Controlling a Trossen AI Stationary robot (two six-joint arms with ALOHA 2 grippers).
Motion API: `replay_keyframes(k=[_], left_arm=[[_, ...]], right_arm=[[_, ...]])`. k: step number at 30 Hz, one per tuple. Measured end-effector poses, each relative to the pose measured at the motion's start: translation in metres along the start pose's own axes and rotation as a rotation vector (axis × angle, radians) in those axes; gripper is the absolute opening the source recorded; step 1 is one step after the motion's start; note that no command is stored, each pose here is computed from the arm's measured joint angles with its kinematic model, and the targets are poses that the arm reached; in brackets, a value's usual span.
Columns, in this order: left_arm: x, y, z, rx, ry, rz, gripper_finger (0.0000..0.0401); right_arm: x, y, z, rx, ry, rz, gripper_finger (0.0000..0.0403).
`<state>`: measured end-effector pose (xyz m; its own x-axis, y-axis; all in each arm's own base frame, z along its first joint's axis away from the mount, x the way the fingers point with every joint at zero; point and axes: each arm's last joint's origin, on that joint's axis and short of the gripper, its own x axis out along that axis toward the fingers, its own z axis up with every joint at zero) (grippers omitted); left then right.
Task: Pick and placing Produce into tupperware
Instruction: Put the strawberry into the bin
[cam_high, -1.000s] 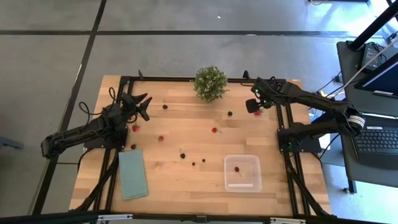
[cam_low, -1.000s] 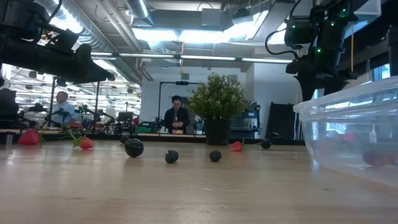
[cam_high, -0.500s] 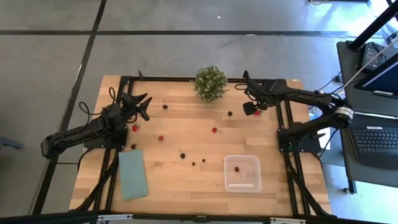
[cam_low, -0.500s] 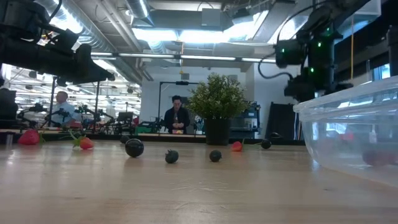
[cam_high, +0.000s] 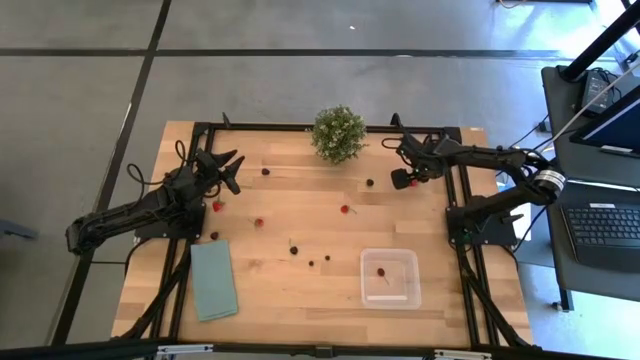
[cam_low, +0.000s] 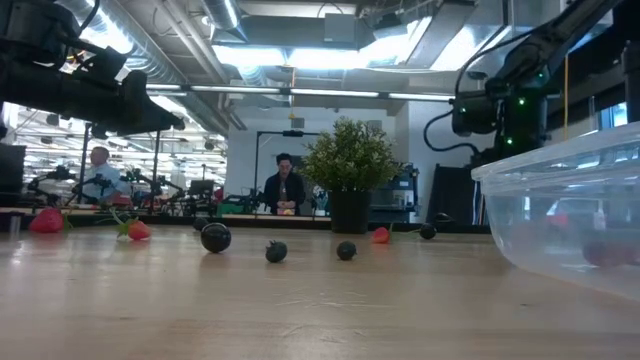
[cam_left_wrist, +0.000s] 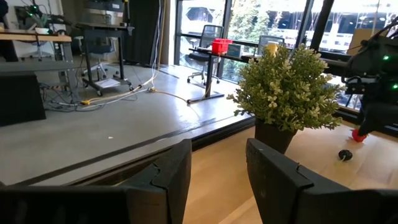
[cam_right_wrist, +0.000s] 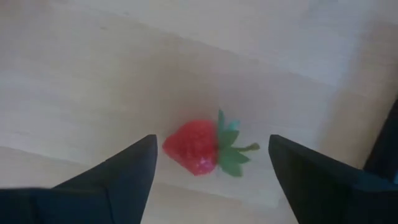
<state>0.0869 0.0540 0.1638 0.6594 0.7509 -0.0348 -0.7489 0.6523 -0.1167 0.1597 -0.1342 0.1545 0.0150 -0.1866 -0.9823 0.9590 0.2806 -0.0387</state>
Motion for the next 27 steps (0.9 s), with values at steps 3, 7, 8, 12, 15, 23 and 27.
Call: replay_keyframes(k=[3,7,8,12,15,23,27], left_arm=[[0.0,0.0,0.0,0.003,0.0,0.0,0.0145],[0.0,0.0,0.0,0.003,0.0,0.0,0.0145],[0.0,0.0,0.0,0.003,0.0,0.0,0.0145],[0.0,0.0,0.0001,0.004,0.0,0.0,0.0145],[0.0,0.0,0.0,0.004,0.0,0.0,0.0145],[0.0,0.0,0.0,0.004,0.0,0.0,0.0145],[0.0,0.0,-0.0001,0.004,0.0,0.0,0.0145]], right_arm=[[0.0022,-0.0003,-0.001,0.004,-0.004,0.004,0.031],[0.0028,0.0002,-0.0005,0.004,-0.014,0.011,0.031],[0.0028,0.0009,0.0003,0.005,-0.021,0.02,0.031],[0.0027,0.003,0.0017,0.006,-0.023,0.058,0.031],[0.0027,0.0029,0.0017,0.006,-0.022,0.06,0.031],[0.0026,0.003,0.0015,-0.008,-0.019,0.062,0.031],[0.0027,0.0029,0.0013,-0.015,-0.017,0.062,0.031]])
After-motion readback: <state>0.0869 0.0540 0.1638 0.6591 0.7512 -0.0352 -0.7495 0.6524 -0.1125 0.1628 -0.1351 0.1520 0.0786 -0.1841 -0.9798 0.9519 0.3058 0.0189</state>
